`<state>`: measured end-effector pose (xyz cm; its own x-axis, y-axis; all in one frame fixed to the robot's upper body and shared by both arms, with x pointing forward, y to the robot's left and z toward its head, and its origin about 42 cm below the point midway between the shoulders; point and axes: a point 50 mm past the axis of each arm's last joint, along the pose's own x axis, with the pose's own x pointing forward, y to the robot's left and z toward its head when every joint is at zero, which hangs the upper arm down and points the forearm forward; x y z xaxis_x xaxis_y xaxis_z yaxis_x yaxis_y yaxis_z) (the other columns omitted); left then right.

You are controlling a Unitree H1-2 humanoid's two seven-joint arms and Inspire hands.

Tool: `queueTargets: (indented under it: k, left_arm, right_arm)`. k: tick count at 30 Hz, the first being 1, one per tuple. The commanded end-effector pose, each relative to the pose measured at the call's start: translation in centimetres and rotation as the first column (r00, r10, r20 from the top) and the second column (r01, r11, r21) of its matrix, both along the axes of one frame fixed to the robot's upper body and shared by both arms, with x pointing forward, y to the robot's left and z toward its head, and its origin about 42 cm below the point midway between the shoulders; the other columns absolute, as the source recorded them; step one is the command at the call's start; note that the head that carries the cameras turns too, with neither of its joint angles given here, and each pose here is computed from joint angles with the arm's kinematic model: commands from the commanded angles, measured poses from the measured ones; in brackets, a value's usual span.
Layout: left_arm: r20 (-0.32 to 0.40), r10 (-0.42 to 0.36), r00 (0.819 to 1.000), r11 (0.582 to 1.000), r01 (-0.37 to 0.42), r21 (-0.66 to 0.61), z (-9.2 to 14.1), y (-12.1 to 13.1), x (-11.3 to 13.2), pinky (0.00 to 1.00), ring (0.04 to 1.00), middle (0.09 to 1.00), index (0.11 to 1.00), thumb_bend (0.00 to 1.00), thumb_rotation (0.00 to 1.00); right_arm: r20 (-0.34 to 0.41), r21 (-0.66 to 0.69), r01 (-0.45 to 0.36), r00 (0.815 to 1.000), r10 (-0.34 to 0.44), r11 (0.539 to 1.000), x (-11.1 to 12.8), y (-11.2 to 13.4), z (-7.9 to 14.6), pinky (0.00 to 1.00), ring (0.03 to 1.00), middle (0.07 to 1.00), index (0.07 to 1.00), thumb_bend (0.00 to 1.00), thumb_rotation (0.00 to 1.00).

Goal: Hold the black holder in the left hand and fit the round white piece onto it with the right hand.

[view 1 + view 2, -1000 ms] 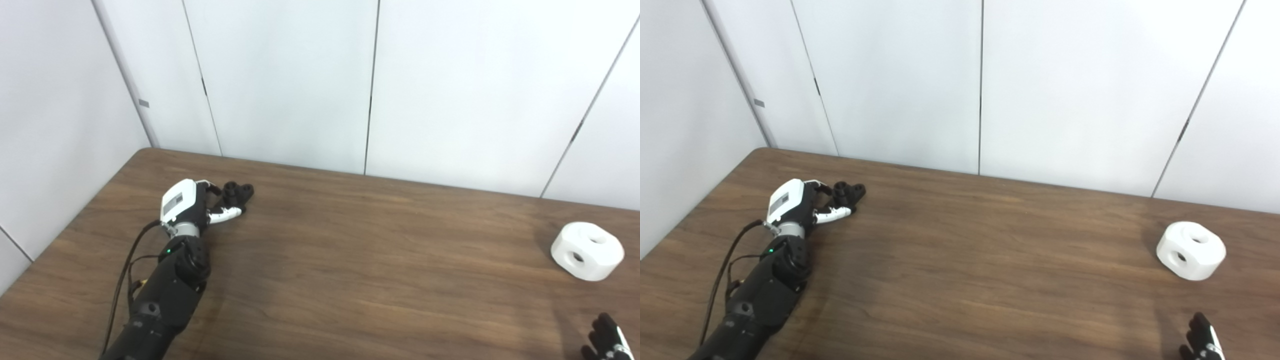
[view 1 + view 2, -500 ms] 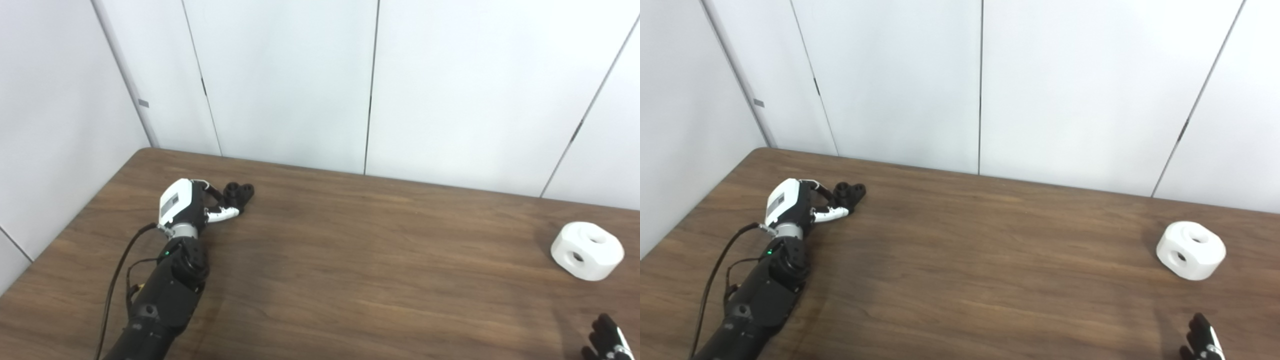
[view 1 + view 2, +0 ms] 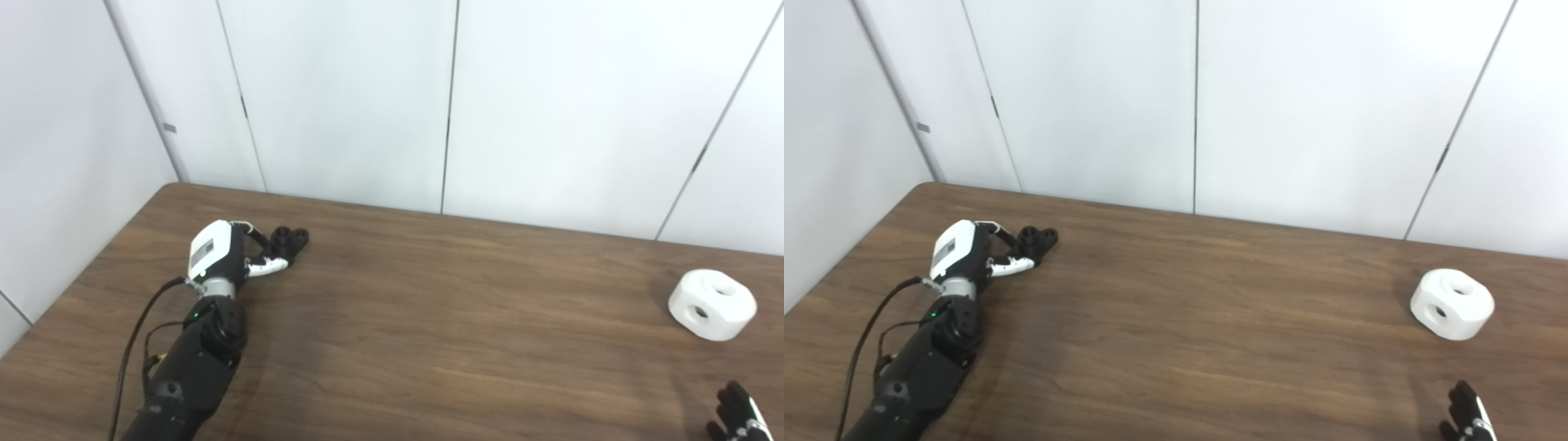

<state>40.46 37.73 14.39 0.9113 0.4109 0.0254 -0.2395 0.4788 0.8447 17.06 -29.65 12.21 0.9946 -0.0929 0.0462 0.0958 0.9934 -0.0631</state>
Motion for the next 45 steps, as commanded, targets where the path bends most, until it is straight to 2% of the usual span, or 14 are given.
queueTargets:
  k: [1,5,12,18,28,31,33,35,40,45]
  left_arm:
    - [0.023,-0.059,0.998,0.998,0.059,0.019,1.0,-0.3,0.0,0.83,0.866,0.78,0.485,0.52,0.05]
    - [0.016,-0.121,0.993,0.992,0.12,0.023,1.0,-1.2,-0.5,0.82,0.864,0.777,0.485,0.52,0.05]
    - [-0.038,-0.216,0.976,0.975,0.213,-0.061,1.2,-3.8,-1.3,0.83,0.904,0.802,0.486,0.52,0.05]
    - [-0.05,-0.335,0.941,0.942,0.332,-0.052,1.0,-5.7,-2.6,0.84,0.91,0.808,0.486,0.52,0.05]
    - [-0.085,-0.501,0.861,0.863,0.488,-0.132,1.1,-10.0,-5.3,0.89,0.921,0.833,0.487,0.52,0.06]
    - [-0.085,-0.554,0.828,0.829,0.539,-0.147,1.1,-11.6,-6.3,0.89,0.924,0.833,0.487,0.52,0.05]
    - [-0.095,-0.596,0.797,0.801,0.581,-0.148,0.9,-12.8,-7.0,0.88,0.928,0.837,0.488,0.52,0.06]
    - [-0.099,-0.622,0.777,0.781,0.605,-0.156,0.8,-13.6,-7.5,0.88,0.927,0.837,0.488,0.52,0.05]
    - [-0.109,-0.663,0.741,0.746,0.641,-0.179,0.8,-15.0,-8.7,0.88,0.938,0.839,0.487,0.52,0.05]
    - [-0.12,-0.713,0.69,0.699,0.689,-0.192,0.7,-16.3,-9.9,0.88,0.947,0.847,0.487,0.52,0.06]
  right_arm:
    - [0.023,-0.007,0.006,1.0,-0.006,1.0,-0.4,0.0,0.6,1.0,1.0,0.977,0.954,0.61,1.0]
    - [0.016,-0.014,0.006,1.0,-0.006,1.0,-0.4,0.2,0.6,1.0,1.0,0.973,0.951,0.64,1.0]
    - [0.024,-0.023,0.008,1.0,-0.008,1.0,-0.4,0.5,0.8,1.0,0.992,0.964,0.943,0.62,1.0]
    - [0.019,-0.026,0.012,1.0,-0.012,1.0,-0.5,0.8,0.9,1.0,0.982,0.958,0.935,0.63,0.99]
    - [0.013,-0.036,0.018,1.0,-0.017,0.999,-0.4,1.1,0.6,1.0,0.972,0.942,0.925,0.66,0.97]
    - [0.013,-0.052,0.014,1.0,-0.013,0.999,-0.3,1.3,0.6,1.0,0.974,0.948,0.931,0.66,0.98]
    - [0.014,-0.052,0.009,1.0,-0.008,0.999,-0.2,1.5,0.8,1.0,0.975,0.95,0.934,0.66,0.97]
    - [0.018,-0.051,0.004,1.0,-0.003,0.999,-0.2,1.6,1.0,1.0,0.975,0.947,0.934,0.65,0.97]
    - [0.02,-0.059,0.002,1.0,-0.001,0.998,-0.2,2.2,1.3,1.0,0.972,0.946,0.929,0.65,0.97]
    - [0.019,-0.07,-0.003,1.0,0.004,0.998,0.0,2.8,1.8,1.0,0.976,0.944,0.924,0.64,0.98]
